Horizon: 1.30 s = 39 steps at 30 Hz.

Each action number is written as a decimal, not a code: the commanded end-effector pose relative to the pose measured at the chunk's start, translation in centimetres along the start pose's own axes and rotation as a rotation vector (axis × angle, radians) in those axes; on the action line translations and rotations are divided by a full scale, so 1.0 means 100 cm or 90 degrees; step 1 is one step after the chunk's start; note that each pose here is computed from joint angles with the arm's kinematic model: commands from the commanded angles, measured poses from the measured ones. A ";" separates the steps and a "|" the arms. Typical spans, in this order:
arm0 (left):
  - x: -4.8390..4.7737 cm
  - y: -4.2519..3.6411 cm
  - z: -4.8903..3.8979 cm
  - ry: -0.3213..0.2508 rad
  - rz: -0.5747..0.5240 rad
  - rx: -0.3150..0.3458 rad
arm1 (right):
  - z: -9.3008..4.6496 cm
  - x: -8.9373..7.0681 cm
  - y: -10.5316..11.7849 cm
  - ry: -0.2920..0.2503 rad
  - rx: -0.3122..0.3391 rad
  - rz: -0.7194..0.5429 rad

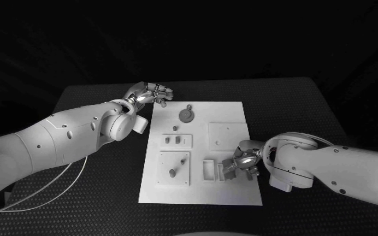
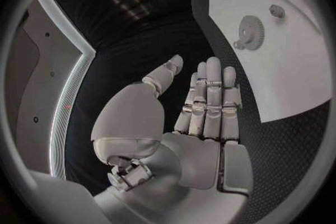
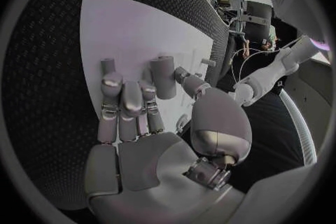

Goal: Assemble the parts on the task board

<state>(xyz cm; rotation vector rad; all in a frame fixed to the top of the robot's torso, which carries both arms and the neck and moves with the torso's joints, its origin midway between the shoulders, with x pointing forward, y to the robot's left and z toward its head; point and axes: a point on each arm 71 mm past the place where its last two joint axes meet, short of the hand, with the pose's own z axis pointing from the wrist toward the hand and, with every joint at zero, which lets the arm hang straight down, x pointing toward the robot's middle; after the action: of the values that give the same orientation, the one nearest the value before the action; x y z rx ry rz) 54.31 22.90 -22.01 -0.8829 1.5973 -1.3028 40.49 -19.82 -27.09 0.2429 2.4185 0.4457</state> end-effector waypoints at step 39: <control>0.0021 -0.0013 -0.0007 0.010 -0.007 0.003 | 0.007 0.010 0.034 0.045 -0.003 0.050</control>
<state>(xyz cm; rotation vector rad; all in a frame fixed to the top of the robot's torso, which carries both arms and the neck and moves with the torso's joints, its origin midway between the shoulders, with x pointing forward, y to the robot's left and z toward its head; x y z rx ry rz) 54.23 22.94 -22.01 -0.8848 1.5999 -1.3034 40.49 -16.30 -26.77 0.3597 2.4750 0.5107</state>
